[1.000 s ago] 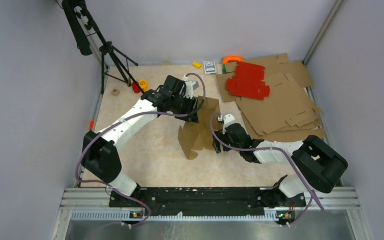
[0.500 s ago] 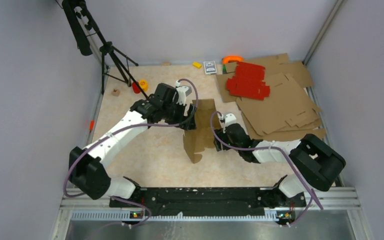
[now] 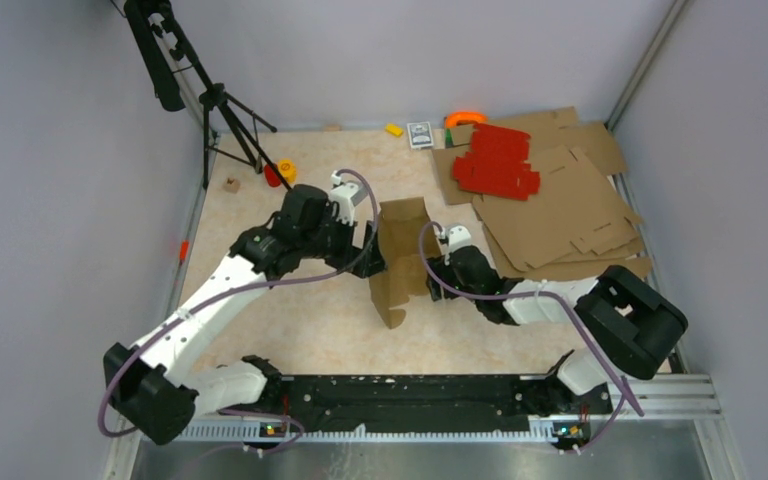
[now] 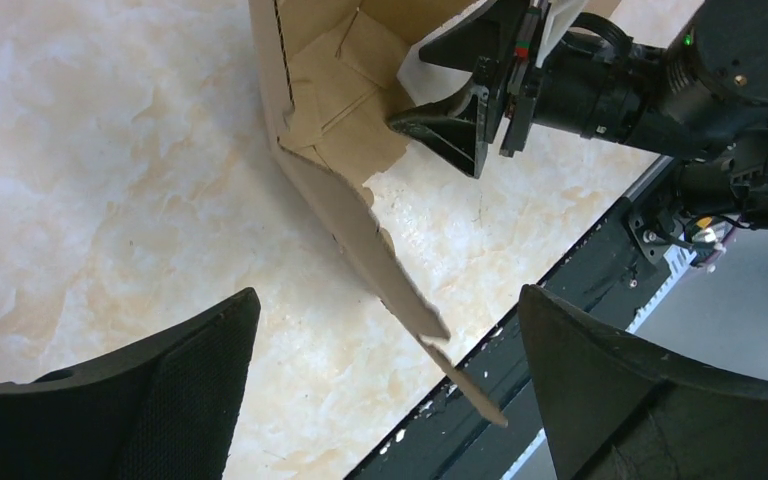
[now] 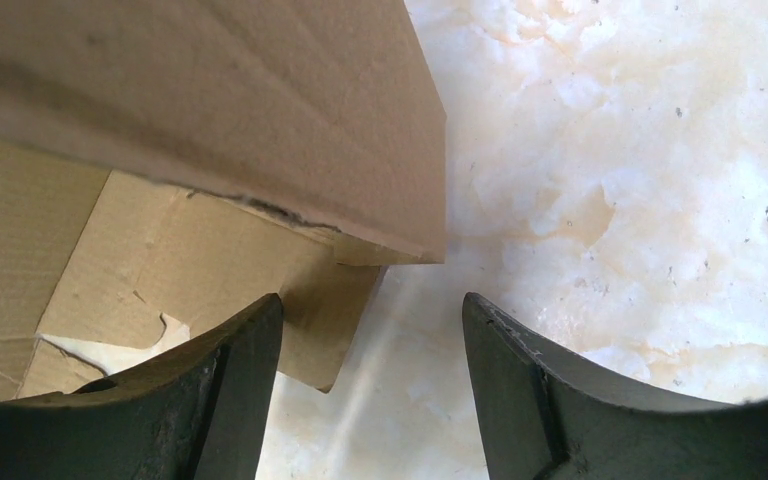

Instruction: Fold the paper box

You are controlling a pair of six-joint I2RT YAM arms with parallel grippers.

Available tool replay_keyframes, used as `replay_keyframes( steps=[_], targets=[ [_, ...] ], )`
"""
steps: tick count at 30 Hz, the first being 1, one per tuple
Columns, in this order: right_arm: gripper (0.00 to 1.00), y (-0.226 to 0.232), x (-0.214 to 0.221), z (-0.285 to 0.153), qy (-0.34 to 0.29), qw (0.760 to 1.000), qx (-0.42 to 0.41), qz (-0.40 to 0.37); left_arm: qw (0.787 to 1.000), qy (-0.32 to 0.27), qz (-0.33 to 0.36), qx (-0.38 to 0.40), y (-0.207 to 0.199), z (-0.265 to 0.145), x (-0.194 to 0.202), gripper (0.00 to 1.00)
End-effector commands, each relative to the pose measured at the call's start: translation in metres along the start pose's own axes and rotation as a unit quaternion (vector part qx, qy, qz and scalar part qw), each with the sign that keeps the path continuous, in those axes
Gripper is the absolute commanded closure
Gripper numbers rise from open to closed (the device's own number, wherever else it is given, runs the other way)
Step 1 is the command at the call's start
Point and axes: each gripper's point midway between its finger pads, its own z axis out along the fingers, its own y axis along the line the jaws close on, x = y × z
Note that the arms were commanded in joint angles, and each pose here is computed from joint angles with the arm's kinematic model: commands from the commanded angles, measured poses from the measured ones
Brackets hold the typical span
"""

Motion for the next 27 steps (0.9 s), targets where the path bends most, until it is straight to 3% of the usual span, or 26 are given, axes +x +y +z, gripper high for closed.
replay_keyframes(
  steps=[1, 3, 9, 20, 27],
  targets=[
    [0.35, 0.002, 0.028, 0.002, 0.053, 0.999, -0.006, -0.011, 0.999, -0.043, -0.009, -0.015, -0.003, -0.022, 0.003, 0.01],
    [0.35, 0.003, 0.029, 0.002, 0.055, 0.998, -0.008, -0.01, 0.998, -0.041, -0.032, -0.037, 0.0, -0.023, 0.017, 0.01],
    [0.35, 0.005, 0.03, 0.003, 0.059, 0.998, -0.011, -0.008, 0.988, -0.138, -0.051, -0.039, -0.028, -0.023, 0.031, 0.01],
    [0.35, 0.005, 0.031, 0.003, 0.061, 0.998, -0.013, -0.007, 0.976, -0.146, -0.025, -0.159, -0.023, 0.021, 0.043, 0.03],
    [0.35, 0.004, 0.023, 0.0, 0.048, 0.999, -0.013, -0.014, 0.967, -0.162, -0.027, -0.197, -0.009, 0.023, 0.04, 0.41]
  ],
)
